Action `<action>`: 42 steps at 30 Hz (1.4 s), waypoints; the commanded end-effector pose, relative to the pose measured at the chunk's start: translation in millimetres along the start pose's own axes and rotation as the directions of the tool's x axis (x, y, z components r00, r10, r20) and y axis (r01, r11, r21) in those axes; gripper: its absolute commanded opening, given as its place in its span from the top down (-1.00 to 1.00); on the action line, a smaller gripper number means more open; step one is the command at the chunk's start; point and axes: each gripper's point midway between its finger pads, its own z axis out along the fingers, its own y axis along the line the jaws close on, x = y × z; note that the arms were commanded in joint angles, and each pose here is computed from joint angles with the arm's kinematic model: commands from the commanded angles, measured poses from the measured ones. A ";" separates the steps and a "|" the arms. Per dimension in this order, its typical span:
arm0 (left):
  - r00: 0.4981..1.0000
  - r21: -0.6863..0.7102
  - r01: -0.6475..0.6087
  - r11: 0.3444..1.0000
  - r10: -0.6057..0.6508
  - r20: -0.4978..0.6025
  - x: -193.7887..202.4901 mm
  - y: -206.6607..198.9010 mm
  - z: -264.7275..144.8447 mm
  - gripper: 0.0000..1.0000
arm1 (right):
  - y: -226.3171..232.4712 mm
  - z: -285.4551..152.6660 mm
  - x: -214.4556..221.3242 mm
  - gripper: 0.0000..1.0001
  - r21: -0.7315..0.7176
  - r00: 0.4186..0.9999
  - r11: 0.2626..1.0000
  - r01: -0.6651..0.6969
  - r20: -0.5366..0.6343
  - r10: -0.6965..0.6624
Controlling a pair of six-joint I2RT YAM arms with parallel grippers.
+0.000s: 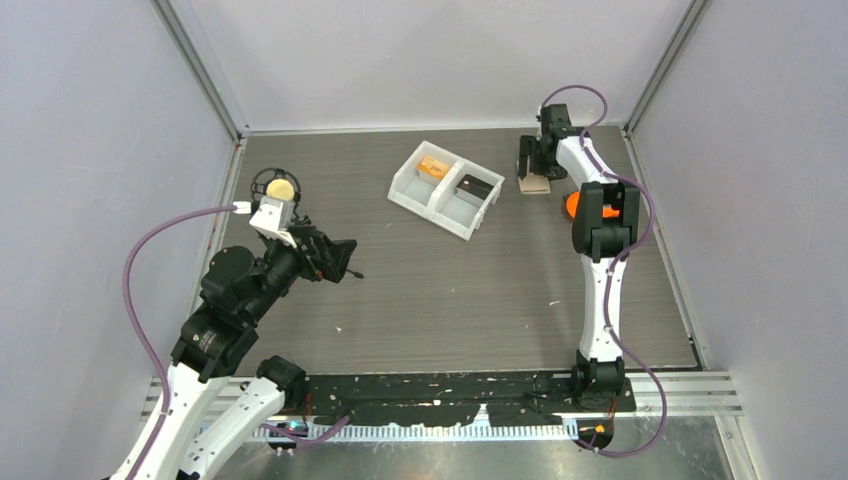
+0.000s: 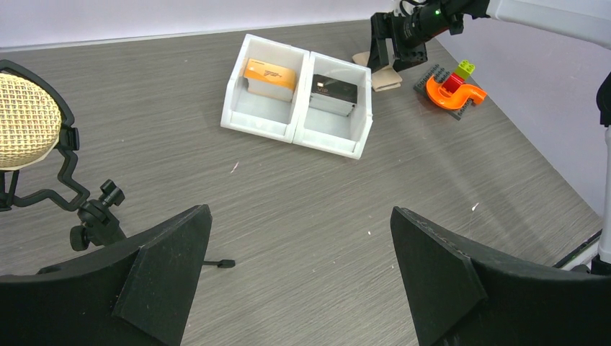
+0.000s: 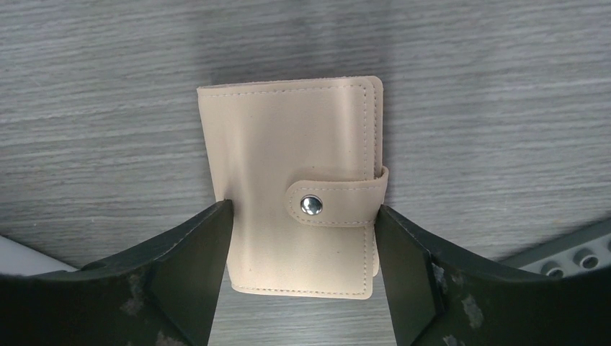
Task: Take the credit cards out of the card holder
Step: Move the card holder to the center of the board.
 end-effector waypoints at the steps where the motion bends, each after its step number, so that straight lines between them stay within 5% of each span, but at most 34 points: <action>1: 0.999 0.006 -0.001 1.000 0.000 0.033 -7.9 -1.9 0.8 -0.99 | 3.6 -22.3 26.5 -0.50 -0.017 0.996 1.000 -0.014 -0.088 0.012; 14: 1.000 0.000 0.000 1.000 0.000 0.030 -7.5 -0.8 0.3 -0.99 | 12.3 -80.9 93.9 -0.24 -0.047 0.987 0.992 -0.119 -0.118 0.113; 29: 0.999 -0.030 0.010 0.999 -0.009 0.048 -11.6 3.8 -3.6 -0.98 | 25.2 -139.8 200.6 -0.14 0.113 0.985 0.993 -0.043 -0.161 0.061; 42: 0.999 -0.088 0.003 0.996 0.001 0.050 -10.9 14.6 -3.5 -0.98 | 86.6 -177.5 284.3 -0.08 -0.007 0.975 0.995 0.097 -0.199 -0.097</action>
